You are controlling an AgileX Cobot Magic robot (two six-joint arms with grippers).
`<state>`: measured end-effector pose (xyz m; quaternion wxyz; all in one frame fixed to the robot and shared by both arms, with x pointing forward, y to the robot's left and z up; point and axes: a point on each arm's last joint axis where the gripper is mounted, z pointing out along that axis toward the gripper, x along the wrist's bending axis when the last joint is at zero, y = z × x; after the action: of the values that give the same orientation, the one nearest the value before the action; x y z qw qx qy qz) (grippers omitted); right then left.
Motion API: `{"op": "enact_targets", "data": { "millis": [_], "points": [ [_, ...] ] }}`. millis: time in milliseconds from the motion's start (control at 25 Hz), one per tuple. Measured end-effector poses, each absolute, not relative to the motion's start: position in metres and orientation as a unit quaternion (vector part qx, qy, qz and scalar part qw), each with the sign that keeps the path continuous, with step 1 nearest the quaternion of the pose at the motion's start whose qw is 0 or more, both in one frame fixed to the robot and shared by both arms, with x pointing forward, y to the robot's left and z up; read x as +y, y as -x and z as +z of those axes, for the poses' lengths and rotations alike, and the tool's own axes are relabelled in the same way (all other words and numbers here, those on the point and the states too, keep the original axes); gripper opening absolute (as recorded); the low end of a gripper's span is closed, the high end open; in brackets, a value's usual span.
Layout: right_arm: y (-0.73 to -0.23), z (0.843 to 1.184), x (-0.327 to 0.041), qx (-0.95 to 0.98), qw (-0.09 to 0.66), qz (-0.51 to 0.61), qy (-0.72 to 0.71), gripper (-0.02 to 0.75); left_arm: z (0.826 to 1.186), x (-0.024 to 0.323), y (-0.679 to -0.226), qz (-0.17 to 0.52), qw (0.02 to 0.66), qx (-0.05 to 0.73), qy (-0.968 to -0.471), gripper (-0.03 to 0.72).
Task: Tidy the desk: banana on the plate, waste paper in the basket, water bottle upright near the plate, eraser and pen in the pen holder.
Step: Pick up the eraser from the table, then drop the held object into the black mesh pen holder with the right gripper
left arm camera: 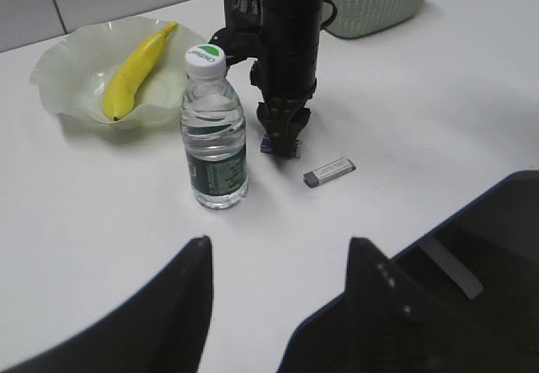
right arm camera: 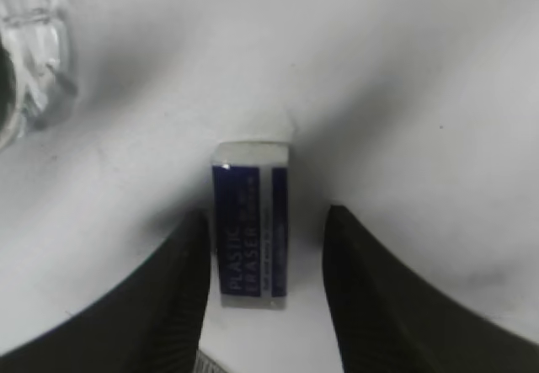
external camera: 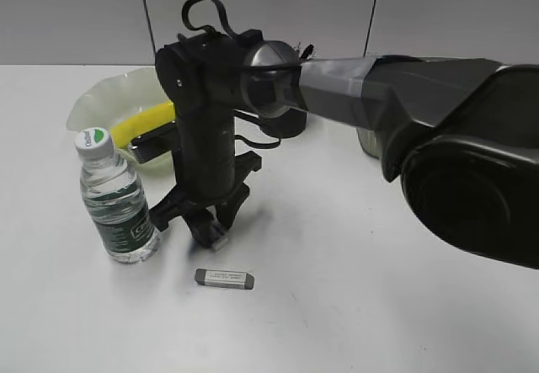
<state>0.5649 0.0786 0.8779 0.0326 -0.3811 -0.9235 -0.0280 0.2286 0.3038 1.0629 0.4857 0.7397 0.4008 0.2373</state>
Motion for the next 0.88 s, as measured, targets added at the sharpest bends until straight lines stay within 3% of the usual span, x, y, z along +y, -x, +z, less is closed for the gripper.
{"op": "enact_targets", "data": {
  "millis": [160, 240, 520, 880],
  "points": [
    [-0.564, 0.873, 0.08, -0.921, 0.043, -0.027, 0.387, 0.315, 1.063, 0.304, -0.229, 0.237, 0.486, 0.401, -0.74, 0.382],
    [-0.564, 0.873, 0.08, -0.92, 0.044, -0.027, 0.388, 0.208, 1.063, 0.304, -0.229, 0.237, 0.486, 0.401, -0.74, 0.382],
    [-0.577, 0.885, 0.074, -0.909, -0.006, -0.028, 0.416, 0.2, 1.063, 0.304, -0.229, 0.237, 0.486, 0.401, -0.74, 0.382],
    [-0.647, 1.011, 0.029, -0.842, -0.134, -0.203, 0.482, 0.2, 1.063, 0.304, -0.229, 0.237, 0.486, 0.401, -0.74, 0.382]
  ]
}}
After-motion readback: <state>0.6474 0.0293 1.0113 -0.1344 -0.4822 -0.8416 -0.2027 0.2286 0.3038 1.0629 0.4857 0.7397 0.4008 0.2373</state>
